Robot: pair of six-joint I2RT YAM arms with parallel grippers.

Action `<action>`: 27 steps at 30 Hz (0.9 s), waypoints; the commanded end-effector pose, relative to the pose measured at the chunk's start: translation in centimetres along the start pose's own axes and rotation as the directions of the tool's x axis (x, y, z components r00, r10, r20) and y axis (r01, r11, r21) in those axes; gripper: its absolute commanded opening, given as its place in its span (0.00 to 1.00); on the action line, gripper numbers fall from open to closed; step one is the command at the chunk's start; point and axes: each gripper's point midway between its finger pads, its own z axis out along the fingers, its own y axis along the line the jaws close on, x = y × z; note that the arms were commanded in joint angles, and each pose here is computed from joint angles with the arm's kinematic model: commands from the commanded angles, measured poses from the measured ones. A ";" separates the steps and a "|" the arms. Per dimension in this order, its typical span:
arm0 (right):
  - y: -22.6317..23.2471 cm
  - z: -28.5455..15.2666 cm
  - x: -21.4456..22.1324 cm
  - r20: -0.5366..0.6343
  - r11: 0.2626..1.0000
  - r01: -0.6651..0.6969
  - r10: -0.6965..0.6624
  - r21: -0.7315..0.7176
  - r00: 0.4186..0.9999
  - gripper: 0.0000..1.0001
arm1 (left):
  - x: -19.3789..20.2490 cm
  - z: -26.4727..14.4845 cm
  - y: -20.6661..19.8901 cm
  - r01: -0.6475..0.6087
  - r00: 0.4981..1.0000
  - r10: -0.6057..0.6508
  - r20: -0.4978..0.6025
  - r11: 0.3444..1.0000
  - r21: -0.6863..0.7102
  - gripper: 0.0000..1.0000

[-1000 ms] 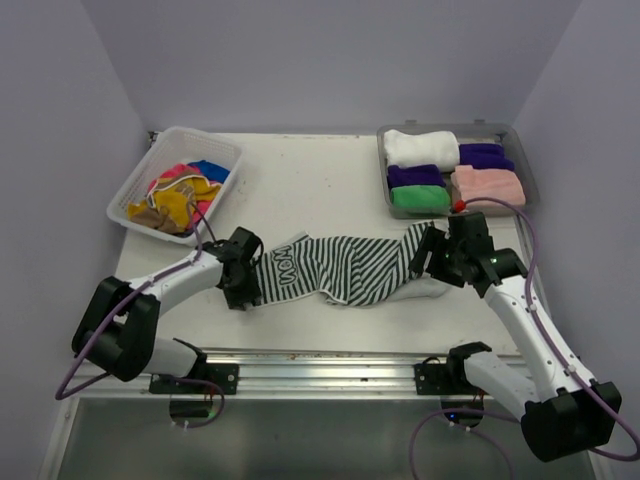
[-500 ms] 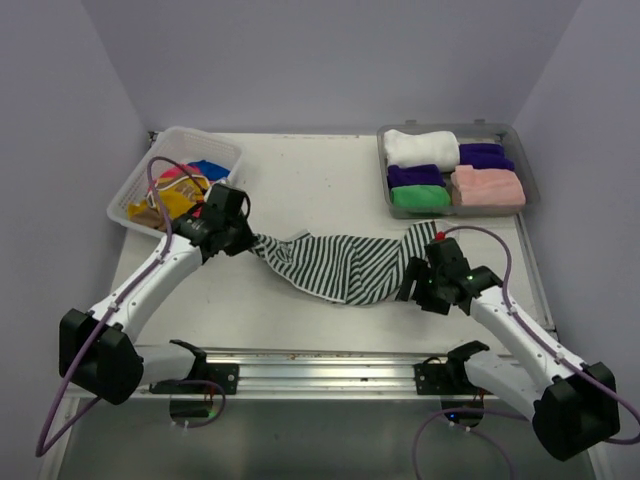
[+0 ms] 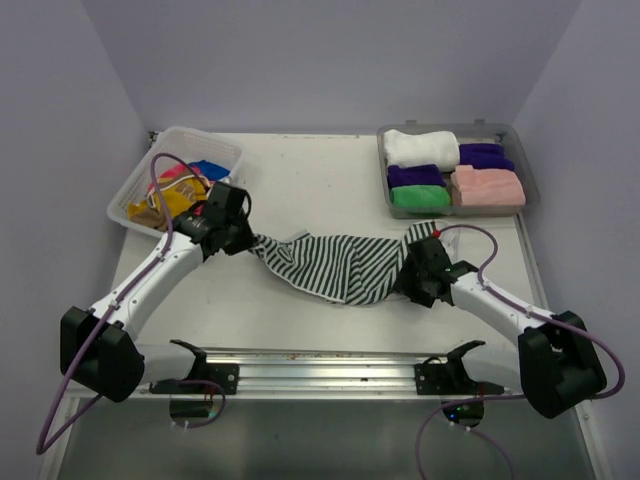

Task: Roll the towels
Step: Flatten the towel

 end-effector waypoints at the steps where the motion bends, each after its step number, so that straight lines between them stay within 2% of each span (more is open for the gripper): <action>1: 1.3 0.8 -2.7 0.111 0.999 -0.052 0.053 -0.009 0.992 0.55 | -2.1 -0.6 -1.4 -0.014 0.999 0.013 0.039 0.999 0.036 0.00; 4: 0.7 1.7 -2.9 0.122 0.998 -0.057 0.052 0.031 0.991 0.41 | -2.7 -0.7 -2.1 -0.013 0.999 0.011 0.040 0.998 0.057 0.00; 5: 0.9 1.7 -3.3 0.128 0.998 -0.056 0.051 0.033 0.990 0.33 | -2.8 -0.8 -2.2 -0.014 0.999 0.011 0.043 0.998 0.060 0.00; 6: 1.0 1.6 -3.6 0.133 0.998 -0.052 0.046 0.040 0.990 0.11 | -3.0 -0.9 -2.2 -0.018 0.999 0.015 0.046 0.998 0.063 0.00; 7: 1.0 0.8 -4.3 0.147 0.997 -0.048 0.039 0.062 0.988 0.03 | -3.5 -1.1 -2.5 -0.018 0.999 0.014 0.052 0.997 0.076 0.00; 8: 1.0 0.2 -4.9 0.164 0.997 -0.033 0.021 0.070 0.986 0.00 | -3.9 -1.4 -2.8 -0.016 0.998 0.011 0.060 0.996 0.088 0.00; 13: 1.5 -5.4 -11.1 0.309 0.999 -0.034 0.021 0.039 0.951 0.00 | -9.5 -3.1 -4.2 -0.013 0.991 -0.008 0.135 0.987 0.160 0.00; 14: 2.6 -8.0 -13.7 0.370 1.000 -0.016 0.015 0.001 0.929 0.00 | -10.7 -3.6 -4.4 -0.011 0.988 -0.015 0.153 0.986 0.167 0.00; 16: 2.0 -11.1 -16.4 0.417 0.999 -0.028 0.017 0.022 0.909 0.00 | -14.4 -5.9 -5.2 -0.011 0.978 -0.037 0.206 0.973 0.229 0.00; 17: 3.4 -14.7 -19.1 0.493 1.000 -0.002 0.007 -0.010 0.870 0.00 | -15.6 -6.8 -5.4 -0.011 0.973 -0.048 0.227 0.968 0.250 0.00; 19: 4.3 -19.6 -21.7 0.572 1.000 0.011 0.005 -0.025 0.820 0.00 | -19.0 -9.8 -5.4 -0.013 0.950 -0.081 0.301 0.955 0.298 0.00; 22: 3.8 -24.0 -22.7 0.635 1.000 0.030 -0.021 -0.004 0.772 0.00 | -21.5 -13.2 -4.8 -0.028 0.924 -0.099 0.371 0.946 0.323 0.00; 24: 2.9 -25.4 -22.2 0.657 0.999 0.033 -0.027 0.003 0.754 0.00 | -21.7 -14.1 -4.3 -0.034 0.914 -0.101 0.394 0.947 0.321 0.00; 26: 1.3 -24.0 -20.4 0.623 0.999 0.026 -0.049 0.045 0.781 0.00 | -20.3 -14.0 -3.7 -0.029 0.918 -0.102 0.382 0.947 0.321 0.00; 27: 0.0 -23.8 -19.1 0.609 0.998 0.015 -0.050 0.062 0.791 0.00 | -18.4 -12.0 -2.7 -0.007 0.938 -0.097 0.333 0.955 0.297 0.00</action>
